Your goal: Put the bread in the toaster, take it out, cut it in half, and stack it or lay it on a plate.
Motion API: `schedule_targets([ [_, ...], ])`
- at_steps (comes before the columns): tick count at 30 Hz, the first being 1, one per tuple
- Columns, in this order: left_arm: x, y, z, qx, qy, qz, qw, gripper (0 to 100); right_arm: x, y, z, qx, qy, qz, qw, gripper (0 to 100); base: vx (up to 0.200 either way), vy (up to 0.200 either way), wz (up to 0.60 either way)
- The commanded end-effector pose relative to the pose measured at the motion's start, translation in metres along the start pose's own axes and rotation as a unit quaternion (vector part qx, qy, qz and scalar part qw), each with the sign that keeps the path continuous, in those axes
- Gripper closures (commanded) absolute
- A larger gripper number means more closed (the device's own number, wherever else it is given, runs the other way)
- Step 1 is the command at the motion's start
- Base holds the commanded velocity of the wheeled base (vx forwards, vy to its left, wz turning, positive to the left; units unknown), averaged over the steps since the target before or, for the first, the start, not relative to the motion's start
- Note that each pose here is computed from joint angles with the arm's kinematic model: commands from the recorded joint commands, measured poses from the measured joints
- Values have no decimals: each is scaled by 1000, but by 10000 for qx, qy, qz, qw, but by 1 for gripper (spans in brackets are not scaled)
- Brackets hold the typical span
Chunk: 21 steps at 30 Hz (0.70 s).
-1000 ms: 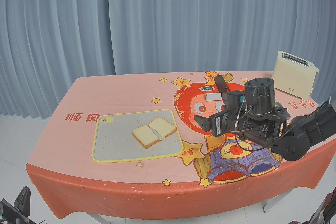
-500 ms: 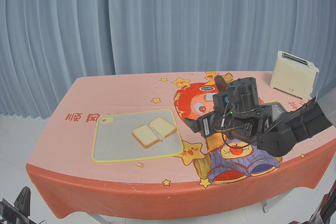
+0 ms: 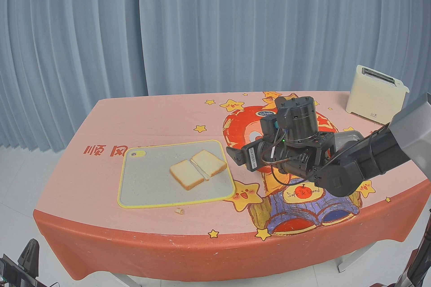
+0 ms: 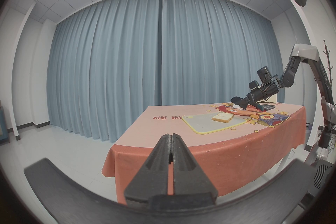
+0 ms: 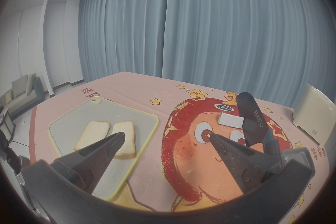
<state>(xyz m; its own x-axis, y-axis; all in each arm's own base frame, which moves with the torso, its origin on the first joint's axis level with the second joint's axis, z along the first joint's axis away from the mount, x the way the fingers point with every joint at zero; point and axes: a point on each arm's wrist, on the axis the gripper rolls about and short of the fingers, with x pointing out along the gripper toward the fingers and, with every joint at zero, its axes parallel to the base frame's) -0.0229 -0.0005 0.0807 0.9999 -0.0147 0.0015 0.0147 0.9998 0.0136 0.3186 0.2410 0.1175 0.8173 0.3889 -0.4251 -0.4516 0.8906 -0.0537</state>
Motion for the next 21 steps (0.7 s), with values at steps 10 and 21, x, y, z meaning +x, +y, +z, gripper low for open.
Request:
schedule_targets([
  [10,0,0,-5,1,7,-3,10000,100,8,11,4,128,-79,110,9998,0,0,0,0],
  [21,0,0,-5,1,8,4,10000,100,19,14,5,241,-8,159,9996,0,0,0,0],
])
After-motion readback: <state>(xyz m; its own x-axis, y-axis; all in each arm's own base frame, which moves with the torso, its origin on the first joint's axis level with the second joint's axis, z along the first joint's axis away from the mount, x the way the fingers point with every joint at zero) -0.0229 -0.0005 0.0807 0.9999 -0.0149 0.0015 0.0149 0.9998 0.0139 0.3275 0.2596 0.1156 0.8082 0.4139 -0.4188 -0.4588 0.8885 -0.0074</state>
